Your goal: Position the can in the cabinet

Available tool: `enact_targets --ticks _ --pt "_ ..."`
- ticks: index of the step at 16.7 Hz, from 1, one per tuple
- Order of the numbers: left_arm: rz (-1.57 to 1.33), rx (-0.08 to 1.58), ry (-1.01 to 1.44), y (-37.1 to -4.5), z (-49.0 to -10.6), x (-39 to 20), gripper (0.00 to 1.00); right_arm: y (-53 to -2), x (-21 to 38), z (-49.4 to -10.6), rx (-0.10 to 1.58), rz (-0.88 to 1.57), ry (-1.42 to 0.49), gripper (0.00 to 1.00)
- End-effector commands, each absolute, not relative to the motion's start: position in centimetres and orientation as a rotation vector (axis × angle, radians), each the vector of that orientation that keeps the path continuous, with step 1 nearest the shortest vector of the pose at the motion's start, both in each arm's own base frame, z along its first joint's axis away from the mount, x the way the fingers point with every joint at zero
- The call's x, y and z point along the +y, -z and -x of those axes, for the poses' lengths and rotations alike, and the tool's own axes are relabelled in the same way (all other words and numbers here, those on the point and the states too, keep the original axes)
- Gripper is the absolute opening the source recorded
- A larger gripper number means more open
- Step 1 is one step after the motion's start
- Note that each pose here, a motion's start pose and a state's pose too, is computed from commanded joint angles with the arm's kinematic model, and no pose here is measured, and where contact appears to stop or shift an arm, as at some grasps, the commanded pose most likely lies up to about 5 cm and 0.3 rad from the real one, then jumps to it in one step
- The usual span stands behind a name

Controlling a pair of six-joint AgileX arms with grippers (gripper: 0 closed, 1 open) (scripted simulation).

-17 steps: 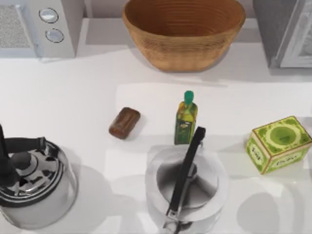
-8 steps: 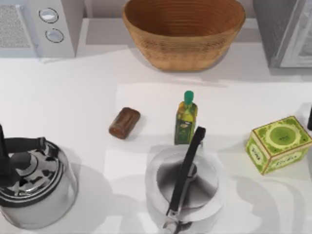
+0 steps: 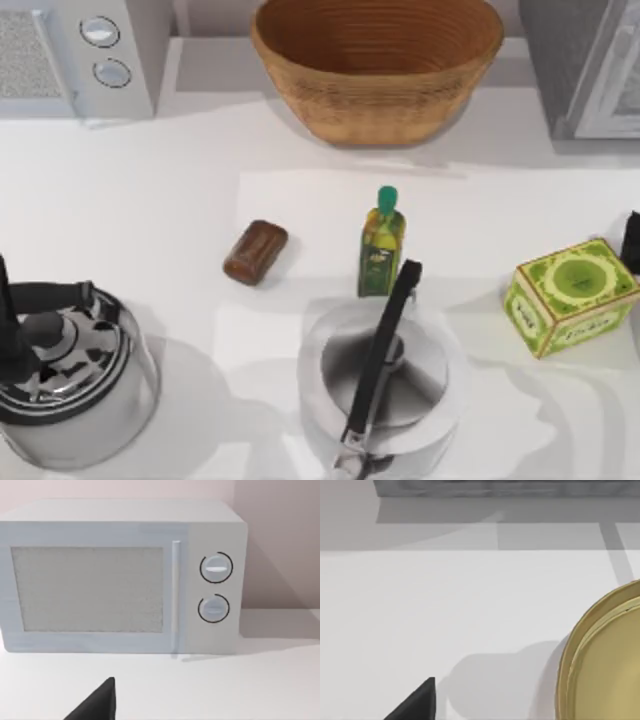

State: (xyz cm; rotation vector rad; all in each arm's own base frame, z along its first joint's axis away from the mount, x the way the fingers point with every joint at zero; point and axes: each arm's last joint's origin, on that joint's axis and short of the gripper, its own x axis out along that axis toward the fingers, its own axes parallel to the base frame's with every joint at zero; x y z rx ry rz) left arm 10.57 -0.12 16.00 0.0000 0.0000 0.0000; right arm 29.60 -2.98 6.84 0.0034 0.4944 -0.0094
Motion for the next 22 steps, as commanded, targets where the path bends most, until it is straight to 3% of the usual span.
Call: enact_targets --ticks 1,14,22 --pt "0.000 0.000 0.000 -16.00 -10.57 -0.12 1.00 -6.84 -2.98 -29.60 0.494 -0.003 0.009 1.00" --pt "0.000 0.000 0.000 -16.00 -10.57 -0.12 1.00 -6.84 -2.98 -29.60 0.494 -0.003 0.009 0.02" --pt "0.000 0.000 0.000 -16.00 -10.57 -0.12 1.00 -6.84 -2.98 -29.60 0.494 -0.003 0.009 0.00"
